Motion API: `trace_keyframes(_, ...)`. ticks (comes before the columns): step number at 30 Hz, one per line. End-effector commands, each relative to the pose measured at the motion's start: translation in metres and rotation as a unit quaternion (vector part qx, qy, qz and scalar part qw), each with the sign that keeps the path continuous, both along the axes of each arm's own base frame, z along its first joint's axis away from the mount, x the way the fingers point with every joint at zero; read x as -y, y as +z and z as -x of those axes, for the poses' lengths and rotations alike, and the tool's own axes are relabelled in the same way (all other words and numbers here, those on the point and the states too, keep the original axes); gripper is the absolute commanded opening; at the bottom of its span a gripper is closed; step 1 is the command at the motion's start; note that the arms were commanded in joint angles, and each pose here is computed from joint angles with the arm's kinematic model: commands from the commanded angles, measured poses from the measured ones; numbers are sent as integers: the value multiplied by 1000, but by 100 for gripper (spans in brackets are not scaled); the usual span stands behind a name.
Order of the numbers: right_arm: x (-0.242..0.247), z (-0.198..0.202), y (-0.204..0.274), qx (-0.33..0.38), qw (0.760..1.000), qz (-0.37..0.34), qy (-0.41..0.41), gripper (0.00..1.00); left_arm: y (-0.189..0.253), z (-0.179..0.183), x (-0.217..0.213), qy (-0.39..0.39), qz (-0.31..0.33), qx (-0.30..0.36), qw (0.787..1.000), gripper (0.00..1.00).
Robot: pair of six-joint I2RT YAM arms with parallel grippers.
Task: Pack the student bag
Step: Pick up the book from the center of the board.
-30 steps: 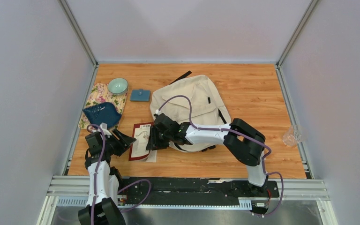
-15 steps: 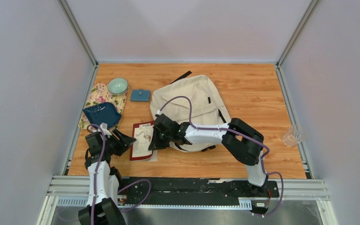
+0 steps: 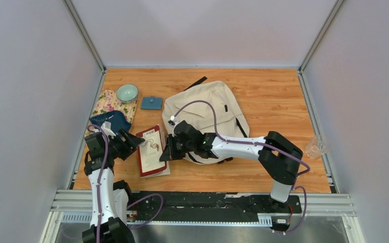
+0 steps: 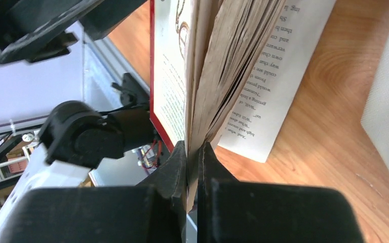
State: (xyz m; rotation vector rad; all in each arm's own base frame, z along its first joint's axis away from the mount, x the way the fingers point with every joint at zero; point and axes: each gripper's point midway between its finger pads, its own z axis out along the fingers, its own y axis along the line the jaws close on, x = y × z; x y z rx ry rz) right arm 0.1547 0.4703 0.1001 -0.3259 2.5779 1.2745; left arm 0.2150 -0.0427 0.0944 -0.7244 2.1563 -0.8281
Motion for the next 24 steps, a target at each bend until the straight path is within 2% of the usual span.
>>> trace_keyframes(1, 0, -6, 81, 88, 992, -85, 11, 0, 50, -16, 2, -26, 7, 40, 999, 79)
trace_keyframes(5, 23, -12, 100, 109, 990, -90, -18, 0, 109, -31, -2, -35, -16, 90, 995, 79)
trace_keyframes(9, 58, -22, 129, 136, 984, -103, -57, 0, 135, -34, 6, -58, -15, 120, 991, 80)
trace_keyframes(12, 87, -30, 140, 148, 980, -99, -86, 0, 148, -34, 24, -98, 12, 155, 983, 80)
trace_keyframes(15, 116, -37, 142, 158, 976, -90, -116, 0, 172, -36, 47, -140, 35, 229, 963, 81)
trace_keyframes(18, 142, -40, 144, 162, 973, -91, -140, 0, 179, -32, 71, -169, 37, 268, 948, 82)
trace_keyframes(23, 163, -32, 153, 172, 969, -106, -143, 0, 166, -19, 123, -269, 55, 252, 928, 84)
trace_keyframes(24, 164, -29, 154, 173, 969, -106, -139, 0, 172, -18, 131, -284, 58, 271, 918, 84)
